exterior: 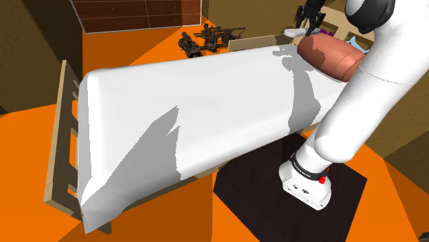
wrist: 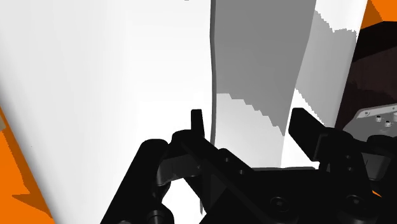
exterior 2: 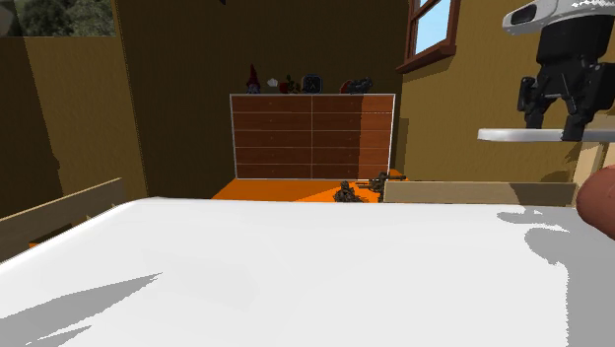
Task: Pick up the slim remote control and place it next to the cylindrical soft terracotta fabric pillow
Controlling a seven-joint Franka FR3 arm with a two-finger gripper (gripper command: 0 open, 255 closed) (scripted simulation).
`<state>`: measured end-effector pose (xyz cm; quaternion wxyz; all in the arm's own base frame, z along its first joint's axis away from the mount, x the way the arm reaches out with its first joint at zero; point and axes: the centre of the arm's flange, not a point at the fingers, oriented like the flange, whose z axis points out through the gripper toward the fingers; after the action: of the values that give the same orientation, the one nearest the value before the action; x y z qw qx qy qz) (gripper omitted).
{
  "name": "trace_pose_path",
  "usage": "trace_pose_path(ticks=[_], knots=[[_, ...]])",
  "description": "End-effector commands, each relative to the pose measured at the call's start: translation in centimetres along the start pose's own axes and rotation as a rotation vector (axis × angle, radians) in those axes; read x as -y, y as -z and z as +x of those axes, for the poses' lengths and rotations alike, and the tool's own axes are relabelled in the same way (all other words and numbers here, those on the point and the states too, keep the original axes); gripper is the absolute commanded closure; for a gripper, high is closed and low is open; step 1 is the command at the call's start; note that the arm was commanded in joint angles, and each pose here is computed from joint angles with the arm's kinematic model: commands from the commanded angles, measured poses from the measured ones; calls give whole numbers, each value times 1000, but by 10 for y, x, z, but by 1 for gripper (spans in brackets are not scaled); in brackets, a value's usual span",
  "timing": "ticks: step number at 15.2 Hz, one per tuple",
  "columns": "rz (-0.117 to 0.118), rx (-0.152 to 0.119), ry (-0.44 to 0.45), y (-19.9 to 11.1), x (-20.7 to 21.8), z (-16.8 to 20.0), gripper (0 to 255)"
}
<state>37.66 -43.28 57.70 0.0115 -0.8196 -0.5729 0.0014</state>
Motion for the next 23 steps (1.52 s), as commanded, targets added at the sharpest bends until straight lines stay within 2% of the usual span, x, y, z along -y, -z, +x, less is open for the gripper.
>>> trace_pose_path(ticks=[1,23], knots=[[-1,0,0,-11,0,0,255],[-1,0,0,-127,-2,-2,255]])
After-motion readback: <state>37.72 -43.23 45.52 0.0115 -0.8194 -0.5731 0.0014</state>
